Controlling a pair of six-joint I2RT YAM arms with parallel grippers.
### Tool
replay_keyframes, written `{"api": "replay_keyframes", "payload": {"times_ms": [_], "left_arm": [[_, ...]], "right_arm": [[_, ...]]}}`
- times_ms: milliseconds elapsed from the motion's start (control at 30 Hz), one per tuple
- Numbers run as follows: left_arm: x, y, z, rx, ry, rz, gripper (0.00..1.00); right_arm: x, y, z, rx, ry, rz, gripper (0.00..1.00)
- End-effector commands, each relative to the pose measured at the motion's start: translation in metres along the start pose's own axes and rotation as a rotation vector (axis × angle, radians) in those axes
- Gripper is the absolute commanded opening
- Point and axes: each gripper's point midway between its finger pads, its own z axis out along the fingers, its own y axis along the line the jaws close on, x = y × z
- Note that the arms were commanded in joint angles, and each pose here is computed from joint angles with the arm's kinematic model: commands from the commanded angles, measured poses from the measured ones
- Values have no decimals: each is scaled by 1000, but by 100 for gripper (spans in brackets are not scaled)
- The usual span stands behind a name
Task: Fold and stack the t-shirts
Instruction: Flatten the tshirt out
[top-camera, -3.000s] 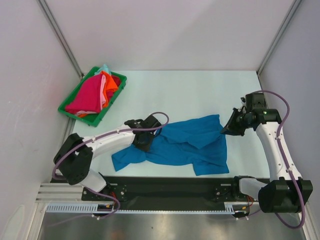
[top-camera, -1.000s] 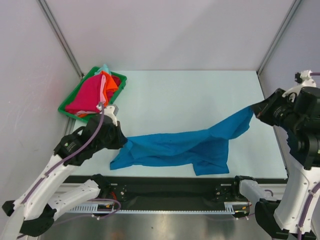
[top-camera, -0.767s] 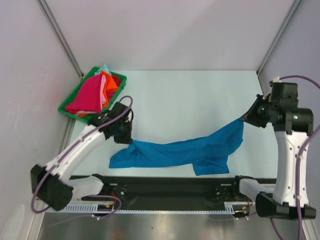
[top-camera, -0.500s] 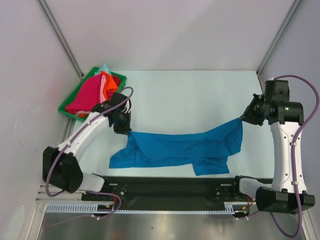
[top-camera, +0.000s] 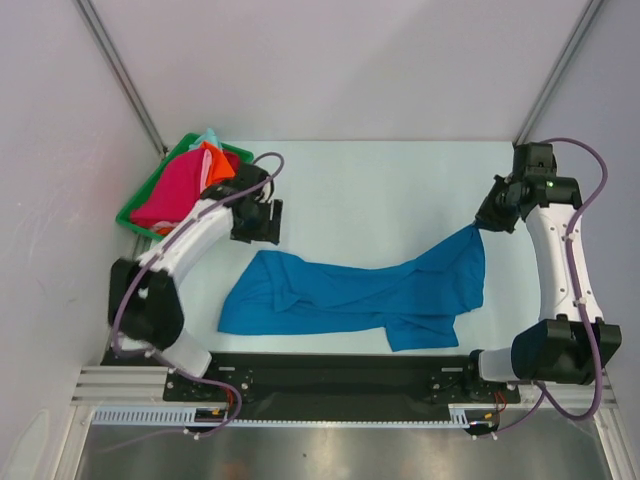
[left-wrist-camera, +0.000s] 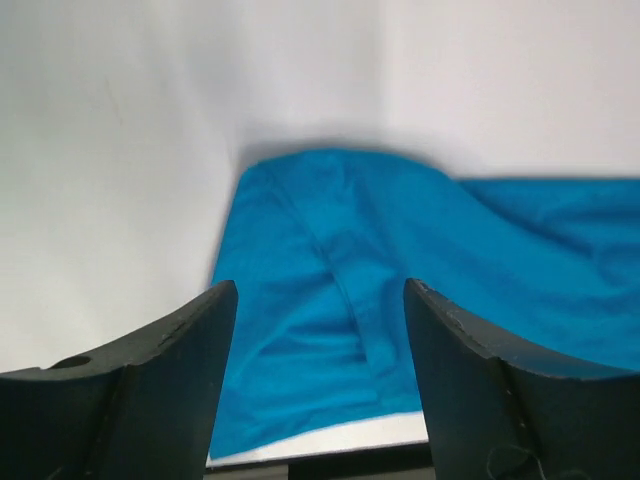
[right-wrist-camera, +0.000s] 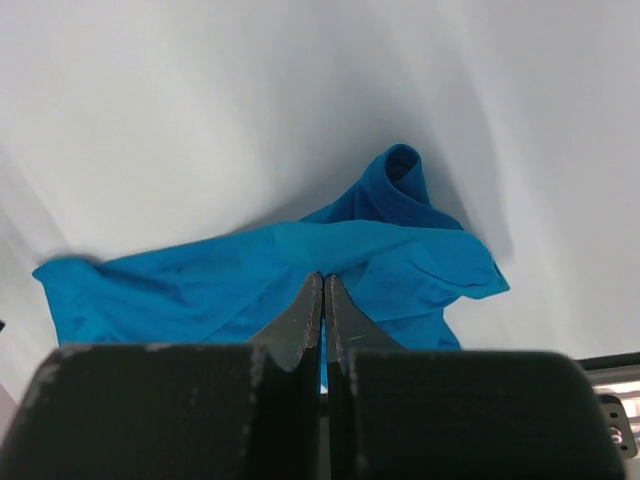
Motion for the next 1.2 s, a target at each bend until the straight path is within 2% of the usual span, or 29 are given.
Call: {"api": "replay_keyframes", "payload": {"times_ms": [0,67,133,200,233,333,500,567,600,633,700,867,1167], "left_arm": [[22,1,-51,57,-86,-63,73],[43,-21,-57,199,-62,-94,73],[72,-29,-58,265,-33,-177,70],[81,-39,-61,331,-36,-256,69],[93,-39,-59,343,-33,-285,64],[107,-44,-58,371,-26,-419,60],[128,-38,-44,347,-31,-720,63],[133,-39,-38,364,-33,-804,59],[148,-40,-25,360,18,-891,57],[144,-49,-23,424,16,-921,53],[159,-52,-8,429,79,-1030,45],[156,-47,1,426,43,-1128,46],[147,-44,-1,440,-9,-1150,43]], "right_arm": [[1,10,-6,-65,-34,-34,0],[7,16,-9,-96,-26,-42,0],[16,21,-9,-118,-14,-56,0],[21,27,-13,-147,-14,-60,0],[25,31,-14,-159,-7,-70,0],[32,38,-19,-184,-6,-94,0],[44,44,-26,-199,4,-138,0],[50,50,-28,-213,12,-161,0],[52,52,-28,-218,15,-167,0],[54,53,-29,-220,20,-175,0],[58,54,-28,-220,28,-188,0],[61,54,-29,-221,30,-207,0],[59,56,-27,-213,27,-221,0]]}}
